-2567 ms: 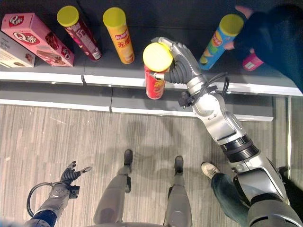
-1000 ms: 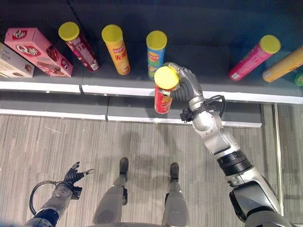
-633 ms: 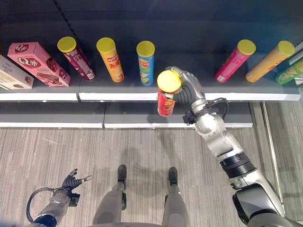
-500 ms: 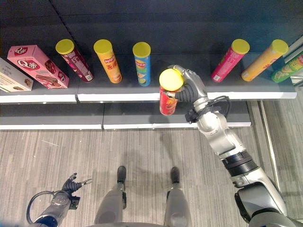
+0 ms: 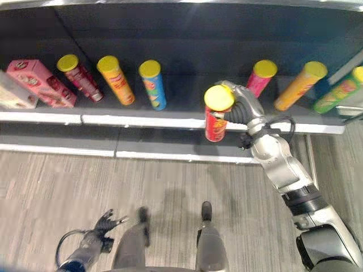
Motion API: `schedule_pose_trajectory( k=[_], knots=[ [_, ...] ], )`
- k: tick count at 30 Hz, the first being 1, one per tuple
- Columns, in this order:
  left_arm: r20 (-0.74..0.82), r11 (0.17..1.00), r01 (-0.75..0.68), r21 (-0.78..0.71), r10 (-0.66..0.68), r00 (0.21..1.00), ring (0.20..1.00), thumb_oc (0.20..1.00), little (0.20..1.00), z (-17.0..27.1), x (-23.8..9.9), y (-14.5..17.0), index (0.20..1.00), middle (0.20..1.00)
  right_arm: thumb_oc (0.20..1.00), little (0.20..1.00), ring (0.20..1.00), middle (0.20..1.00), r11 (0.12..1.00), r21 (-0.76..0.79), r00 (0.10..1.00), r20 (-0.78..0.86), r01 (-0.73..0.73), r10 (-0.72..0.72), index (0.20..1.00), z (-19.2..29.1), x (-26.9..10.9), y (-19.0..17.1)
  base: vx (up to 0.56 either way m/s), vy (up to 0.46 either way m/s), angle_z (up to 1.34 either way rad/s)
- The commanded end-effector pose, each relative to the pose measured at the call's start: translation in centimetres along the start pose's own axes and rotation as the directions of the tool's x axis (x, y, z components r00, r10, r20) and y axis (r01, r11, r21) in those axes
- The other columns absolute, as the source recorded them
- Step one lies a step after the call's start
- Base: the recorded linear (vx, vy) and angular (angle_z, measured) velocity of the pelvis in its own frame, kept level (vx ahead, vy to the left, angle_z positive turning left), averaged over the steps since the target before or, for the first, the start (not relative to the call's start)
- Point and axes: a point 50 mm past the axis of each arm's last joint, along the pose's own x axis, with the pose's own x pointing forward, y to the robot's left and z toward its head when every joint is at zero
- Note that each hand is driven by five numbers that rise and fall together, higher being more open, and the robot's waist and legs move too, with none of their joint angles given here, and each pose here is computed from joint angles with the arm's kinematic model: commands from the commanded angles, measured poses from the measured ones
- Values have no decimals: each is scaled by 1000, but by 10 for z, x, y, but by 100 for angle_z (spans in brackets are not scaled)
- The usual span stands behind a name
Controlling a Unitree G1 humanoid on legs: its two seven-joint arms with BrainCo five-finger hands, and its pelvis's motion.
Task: Put the goods on the table back onto the shelves and tidy them up.
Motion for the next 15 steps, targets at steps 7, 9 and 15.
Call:
schedule_pose_trajectory(
  k=[7,9,15],
  knots=[
    [-19,985,-162,56,163,986,1000,1000,1000,-10,-3,54,1000,1000,200,200,200,200,982,14,963,193,191,-190,200,40,34,-36,-35,34,6],
    [-1,985,-169,39,169,986,1000,1000,1000,-4,-1,55,1000,1000,200,200,200,200,969,-11,948,211,245,-238,200,44,40,-48,-55,-75,-3],
    [1,984,-176,31,176,984,1000,1000,1000,-3,-1,54,1000,1000,200,200,200,200,932,-44,913,224,359,-341,200,50,54,-68,-54,-67,3]
  ],
)
